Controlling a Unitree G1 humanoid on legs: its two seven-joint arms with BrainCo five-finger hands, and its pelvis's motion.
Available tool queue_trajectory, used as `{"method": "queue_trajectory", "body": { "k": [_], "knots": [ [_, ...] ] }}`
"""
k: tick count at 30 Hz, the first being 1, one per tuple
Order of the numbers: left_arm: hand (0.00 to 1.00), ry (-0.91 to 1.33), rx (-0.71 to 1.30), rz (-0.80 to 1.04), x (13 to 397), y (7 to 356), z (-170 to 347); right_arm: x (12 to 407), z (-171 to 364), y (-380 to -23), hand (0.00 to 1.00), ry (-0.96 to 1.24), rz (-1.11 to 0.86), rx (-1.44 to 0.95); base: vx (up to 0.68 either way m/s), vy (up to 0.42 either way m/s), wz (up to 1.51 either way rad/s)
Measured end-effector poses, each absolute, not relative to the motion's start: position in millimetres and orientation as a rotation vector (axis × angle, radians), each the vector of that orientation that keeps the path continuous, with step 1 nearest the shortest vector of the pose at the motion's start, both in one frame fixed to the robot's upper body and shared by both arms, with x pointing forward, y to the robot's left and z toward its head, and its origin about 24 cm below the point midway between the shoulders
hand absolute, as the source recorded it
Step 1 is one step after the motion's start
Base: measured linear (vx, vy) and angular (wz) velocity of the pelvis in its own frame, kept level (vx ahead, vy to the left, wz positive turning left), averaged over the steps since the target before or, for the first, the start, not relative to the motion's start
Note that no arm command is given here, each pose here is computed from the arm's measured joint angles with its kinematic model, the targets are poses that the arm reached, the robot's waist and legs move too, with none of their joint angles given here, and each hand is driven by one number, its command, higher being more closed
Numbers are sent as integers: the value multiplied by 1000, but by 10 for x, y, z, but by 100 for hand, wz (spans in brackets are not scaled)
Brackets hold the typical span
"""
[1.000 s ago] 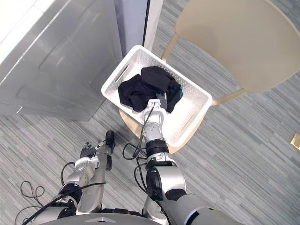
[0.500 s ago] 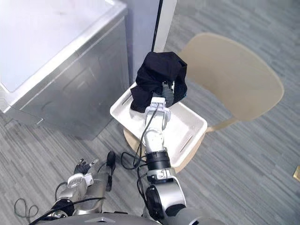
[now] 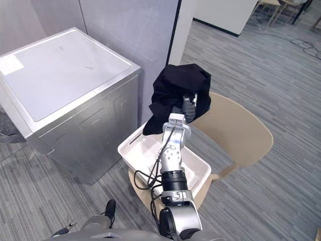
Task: Pick up the laundry basket with both hands and put the clothes into the washing machine.
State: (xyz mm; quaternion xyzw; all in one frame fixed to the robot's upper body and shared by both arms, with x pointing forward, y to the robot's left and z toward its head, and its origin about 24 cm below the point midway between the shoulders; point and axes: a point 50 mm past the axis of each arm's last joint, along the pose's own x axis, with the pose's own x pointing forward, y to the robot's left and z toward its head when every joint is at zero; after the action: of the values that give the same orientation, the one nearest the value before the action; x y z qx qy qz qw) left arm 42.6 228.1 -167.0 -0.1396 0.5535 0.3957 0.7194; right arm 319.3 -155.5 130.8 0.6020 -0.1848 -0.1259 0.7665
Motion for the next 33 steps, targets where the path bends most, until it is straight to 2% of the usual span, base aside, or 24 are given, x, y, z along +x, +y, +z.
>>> {"method": "queue_trajectory", "body": {
  "k": [4, 6, 7, 9, 11, 14, 16, 18, 22, 24, 27, 28, 29, 33],
  "knots": [
    [0, 1107, -451, 1105, 358, 2537, -1588, 3187, 1306, -1625, 100, -418, -294, 1304, -39, -30, -10],
    [0, 873, -470, 1273, 462, 2895, -1339, 3177, 1321, -1662, 100, -440, -304, 1301, -63, -30, -23],
    [0, 800, -452, 1302, 510, 2997, -1238, 3174, 1326, -1664, 100, -443, -305, 1302, -56, -30, -17],
    [0, 472, -327, 1354, 793, 3357, -685, 3146, 1365, -1682, 100, -467, -298, 1304, -66, -9, -12],
    [0, 233, -216, 1366, 976, 3501, -197, 3112, 1398, -1668, 100, -486, -286, 1277, -68, 10, -14],
    [0, -65, -29, 1348, 1207, 3481, 507, 3050, 1500, -1627, 100, -523, -237, 1242, -58, 15, -16],
    [0, -241, 80, 1300, 1356, 3323, 903, 3005, 1546, -1548, 100, -528, -190, 1213, -46, 12, -12],
    [0, -308, 108, 1250, 1472, 3197, 1039, 3011, 1553, -1496, 100, -513, -168, 1187, -23, 3, -8],
    [0, -459, 58, 995, 1799, 2725, 1304, 3020, 1561, -1331, 100, -463, -88, 1153, -20, -3, -17],
    [0, -519, 7, 811, 1995, 2417, 1401, 3019, 1569, -1224, 100, -440, -33, 1139, -23, 1, -14],
    [0, -548, -81, 591, 2170, 2062, 1456, 2995, 1595, -1113, 100, -423, 20, 1133, -20, 5, -20],
    [0, -541, -154, 399, 2274, 1766, 1461, 2944, 1640, -1040, 100, -430, 63, 1133, -19, 7, -17],
    [0, -530, -172, 336, 2304, 1658, 1451, 2924, 1658, -998, 100, -430, 85, 1130, -22, 11, -24],
    [0, -378, -220, -29, 2541, 959, 1221, 2784, 1772, -661, 100, -409, 248, 1104, -11, 6, -29]
  ]
}}
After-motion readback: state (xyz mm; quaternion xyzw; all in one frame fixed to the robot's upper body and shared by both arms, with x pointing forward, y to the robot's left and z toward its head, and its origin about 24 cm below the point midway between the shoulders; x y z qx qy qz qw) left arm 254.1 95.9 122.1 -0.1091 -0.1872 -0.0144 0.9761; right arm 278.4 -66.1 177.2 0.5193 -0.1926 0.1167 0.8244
